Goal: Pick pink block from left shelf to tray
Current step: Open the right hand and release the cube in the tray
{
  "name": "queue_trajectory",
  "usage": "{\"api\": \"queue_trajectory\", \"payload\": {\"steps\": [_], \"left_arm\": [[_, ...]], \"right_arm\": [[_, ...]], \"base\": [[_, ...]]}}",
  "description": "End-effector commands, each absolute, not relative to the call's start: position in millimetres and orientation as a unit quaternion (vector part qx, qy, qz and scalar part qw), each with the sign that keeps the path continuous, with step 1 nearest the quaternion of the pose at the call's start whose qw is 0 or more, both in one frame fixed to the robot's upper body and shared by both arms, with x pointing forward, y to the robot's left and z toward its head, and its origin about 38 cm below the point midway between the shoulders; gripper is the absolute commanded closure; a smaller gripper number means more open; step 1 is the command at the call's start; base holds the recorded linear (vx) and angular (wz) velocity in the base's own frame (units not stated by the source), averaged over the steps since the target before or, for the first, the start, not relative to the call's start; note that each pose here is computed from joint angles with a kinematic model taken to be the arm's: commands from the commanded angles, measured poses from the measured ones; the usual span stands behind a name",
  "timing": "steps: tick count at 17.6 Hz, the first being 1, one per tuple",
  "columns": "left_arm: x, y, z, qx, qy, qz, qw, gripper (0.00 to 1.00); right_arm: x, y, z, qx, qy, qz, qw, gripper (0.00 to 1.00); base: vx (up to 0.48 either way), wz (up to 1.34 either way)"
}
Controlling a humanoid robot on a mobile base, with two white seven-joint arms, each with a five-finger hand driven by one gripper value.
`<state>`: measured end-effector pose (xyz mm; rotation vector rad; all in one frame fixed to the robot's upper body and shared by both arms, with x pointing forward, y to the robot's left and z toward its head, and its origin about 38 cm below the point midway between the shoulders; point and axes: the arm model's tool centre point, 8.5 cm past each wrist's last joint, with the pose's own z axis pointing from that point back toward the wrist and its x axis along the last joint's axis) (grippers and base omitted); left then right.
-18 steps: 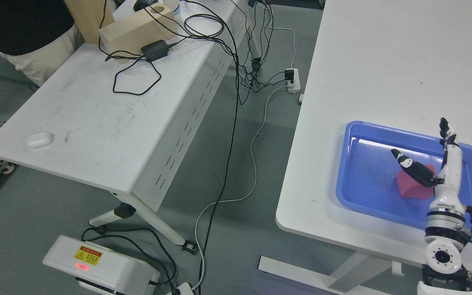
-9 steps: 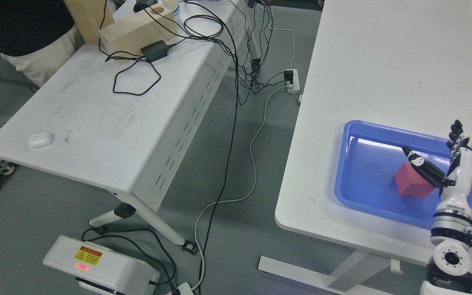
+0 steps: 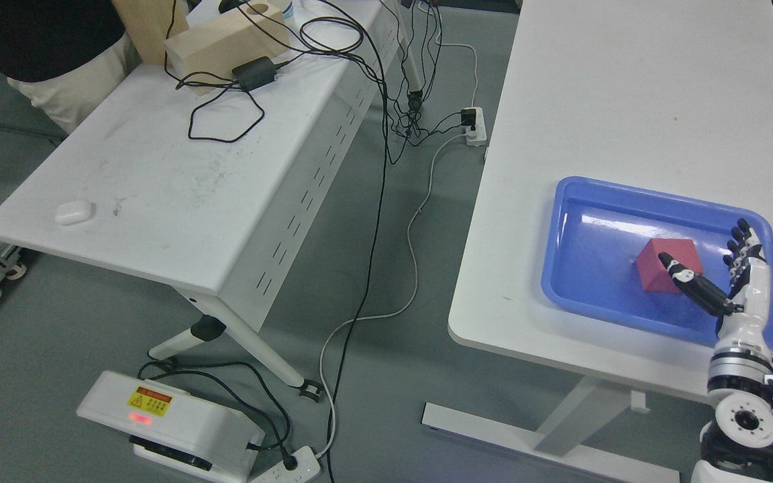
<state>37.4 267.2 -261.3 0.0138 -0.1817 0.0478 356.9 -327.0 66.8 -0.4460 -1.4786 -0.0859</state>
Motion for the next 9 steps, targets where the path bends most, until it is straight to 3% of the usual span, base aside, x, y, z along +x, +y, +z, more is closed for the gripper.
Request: {"api": "queue_trajectory", "payload": {"steps": [1,9], "left_arm": [[31.5,278.4,-260.6,0.015,-0.087,0.023,0.996,0.0],[31.5,278.4,-260.6,0.015,-0.087,0.023,0.996,0.0]], "right_arm": [[347.8,-337.5,59.7,-0.205,-0.658,-0.041,0.724,0.0],[347.4,-335.5,61.3,-0.186,-0.673,-0.055,0.713,0.0]], "base": [[-0.158,-0.03],[-0.176,0.08]]}}
